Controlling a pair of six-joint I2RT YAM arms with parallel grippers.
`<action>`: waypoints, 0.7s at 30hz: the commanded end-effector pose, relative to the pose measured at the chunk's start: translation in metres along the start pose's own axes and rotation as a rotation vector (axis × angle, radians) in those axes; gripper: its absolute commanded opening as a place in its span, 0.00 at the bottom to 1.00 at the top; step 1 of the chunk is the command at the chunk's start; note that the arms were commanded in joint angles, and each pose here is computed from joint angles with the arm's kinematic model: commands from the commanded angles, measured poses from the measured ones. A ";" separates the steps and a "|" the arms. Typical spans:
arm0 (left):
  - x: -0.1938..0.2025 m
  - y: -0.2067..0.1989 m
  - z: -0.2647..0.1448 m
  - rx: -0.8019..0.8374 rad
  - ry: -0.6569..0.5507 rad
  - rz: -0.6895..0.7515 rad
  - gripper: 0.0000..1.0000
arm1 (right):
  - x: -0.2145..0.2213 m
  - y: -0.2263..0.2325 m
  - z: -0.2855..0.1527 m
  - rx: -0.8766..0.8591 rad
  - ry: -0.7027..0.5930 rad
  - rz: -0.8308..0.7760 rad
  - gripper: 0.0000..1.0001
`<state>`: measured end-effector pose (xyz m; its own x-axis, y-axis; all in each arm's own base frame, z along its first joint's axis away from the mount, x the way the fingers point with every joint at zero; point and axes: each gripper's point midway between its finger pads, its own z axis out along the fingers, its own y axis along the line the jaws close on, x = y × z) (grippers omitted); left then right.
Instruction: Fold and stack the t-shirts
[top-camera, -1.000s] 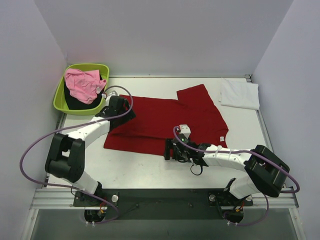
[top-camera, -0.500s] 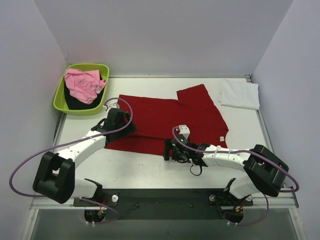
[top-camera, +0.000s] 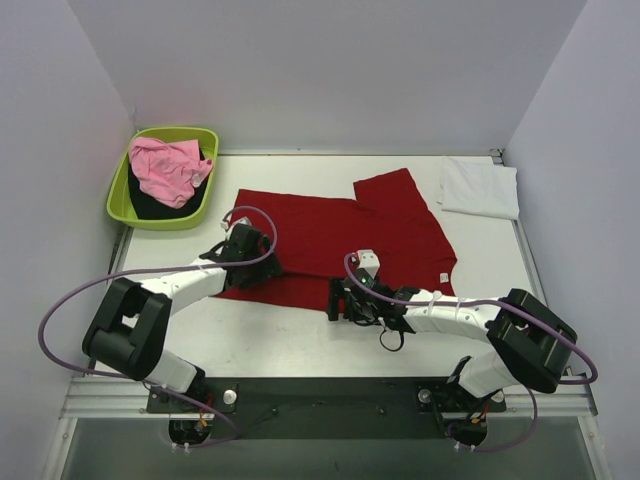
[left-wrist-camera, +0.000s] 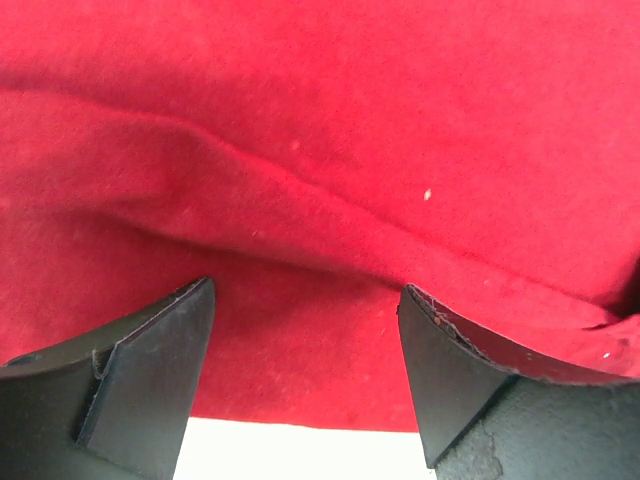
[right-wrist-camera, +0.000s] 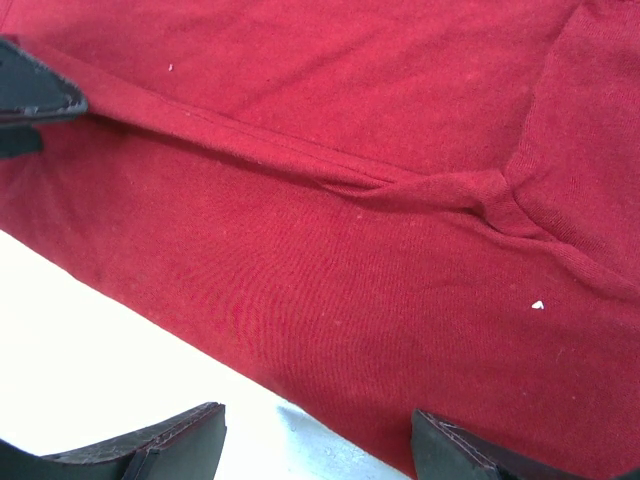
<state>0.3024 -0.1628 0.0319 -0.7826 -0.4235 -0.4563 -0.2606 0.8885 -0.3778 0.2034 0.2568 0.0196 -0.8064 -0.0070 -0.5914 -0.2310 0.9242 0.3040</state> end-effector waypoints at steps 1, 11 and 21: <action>-0.016 -0.023 0.007 0.061 -0.043 -0.012 0.84 | -0.001 0.000 0.002 0.017 -0.007 -0.003 0.74; -0.028 -0.028 0.018 0.032 -0.049 0.015 0.84 | 0.003 -0.003 0.004 0.024 -0.003 -0.004 0.74; -0.038 -0.036 0.000 0.050 -0.069 0.027 0.83 | 0.006 -0.006 0.006 0.032 0.004 -0.006 0.74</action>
<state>0.3329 -0.1764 0.0354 -0.7751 -0.4178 -0.4741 -0.2462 0.8906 -0.3824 0.2067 0.2594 0.0197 -0.7994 0.0013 -0.6008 -0.2304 0.9228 0.3087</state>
